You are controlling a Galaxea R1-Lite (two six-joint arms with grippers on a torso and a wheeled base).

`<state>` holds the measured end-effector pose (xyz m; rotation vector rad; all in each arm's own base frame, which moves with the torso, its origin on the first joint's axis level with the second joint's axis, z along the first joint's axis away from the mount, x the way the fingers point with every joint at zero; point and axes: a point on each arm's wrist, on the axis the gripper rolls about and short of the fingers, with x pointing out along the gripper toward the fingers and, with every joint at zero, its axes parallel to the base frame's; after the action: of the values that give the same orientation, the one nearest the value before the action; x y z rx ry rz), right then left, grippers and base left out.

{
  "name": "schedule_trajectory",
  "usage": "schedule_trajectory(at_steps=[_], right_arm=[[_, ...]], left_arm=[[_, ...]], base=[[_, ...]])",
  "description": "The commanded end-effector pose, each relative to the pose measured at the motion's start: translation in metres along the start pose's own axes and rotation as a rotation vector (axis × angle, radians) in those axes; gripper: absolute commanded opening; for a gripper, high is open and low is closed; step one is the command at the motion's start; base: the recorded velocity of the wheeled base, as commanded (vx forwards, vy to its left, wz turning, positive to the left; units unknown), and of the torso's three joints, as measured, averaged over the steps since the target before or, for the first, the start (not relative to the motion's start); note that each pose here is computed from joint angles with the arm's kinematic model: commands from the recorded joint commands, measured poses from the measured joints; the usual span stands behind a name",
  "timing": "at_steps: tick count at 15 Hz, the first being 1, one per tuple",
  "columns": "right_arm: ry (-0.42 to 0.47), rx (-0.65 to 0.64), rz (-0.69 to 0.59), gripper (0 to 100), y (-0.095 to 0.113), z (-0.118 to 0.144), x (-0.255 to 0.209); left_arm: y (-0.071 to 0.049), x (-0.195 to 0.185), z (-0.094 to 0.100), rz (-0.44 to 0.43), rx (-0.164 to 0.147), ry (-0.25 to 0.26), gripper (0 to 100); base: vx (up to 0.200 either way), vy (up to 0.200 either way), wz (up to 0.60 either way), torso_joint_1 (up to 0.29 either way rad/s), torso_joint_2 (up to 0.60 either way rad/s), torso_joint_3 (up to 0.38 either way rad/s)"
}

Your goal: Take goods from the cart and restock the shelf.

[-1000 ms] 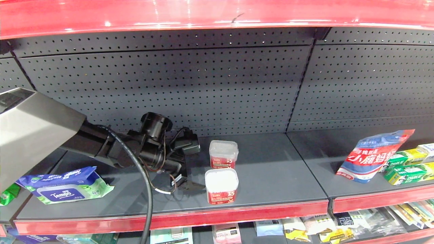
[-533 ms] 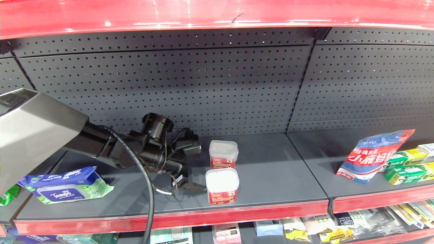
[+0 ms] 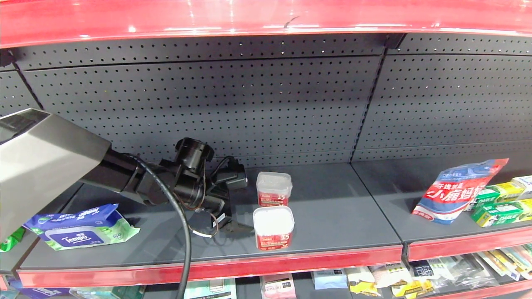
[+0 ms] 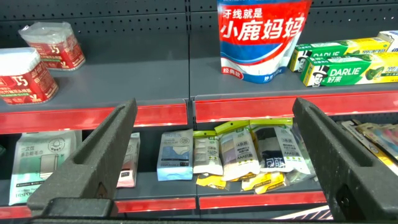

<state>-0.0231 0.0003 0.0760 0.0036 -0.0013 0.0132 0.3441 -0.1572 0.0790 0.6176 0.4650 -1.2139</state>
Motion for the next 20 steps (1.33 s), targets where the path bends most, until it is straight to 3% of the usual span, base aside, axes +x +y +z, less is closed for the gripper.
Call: schedule_trajectory(at_steps=[1, 20], right_arm=[[0.001, -0.001, 0.001, 100, 0.0, 0.0, 0.0001], [0.001, 0.001, 0.001, 100, 0.0, 0.0, 0.0001]], left_arm=[[0.0003, 0.001, -0.0007, -0.001, -0.002, 0.001, 100], [-0.004, 0.0059, 0.0033, -0.013, 0.014, -0.005, 100]], base=[[0.0, 0.0, 0.0, 0.0, 0.0, 0.0], [0.0, 0.0, 0.0, 0.0, 0.0, 0.0]])
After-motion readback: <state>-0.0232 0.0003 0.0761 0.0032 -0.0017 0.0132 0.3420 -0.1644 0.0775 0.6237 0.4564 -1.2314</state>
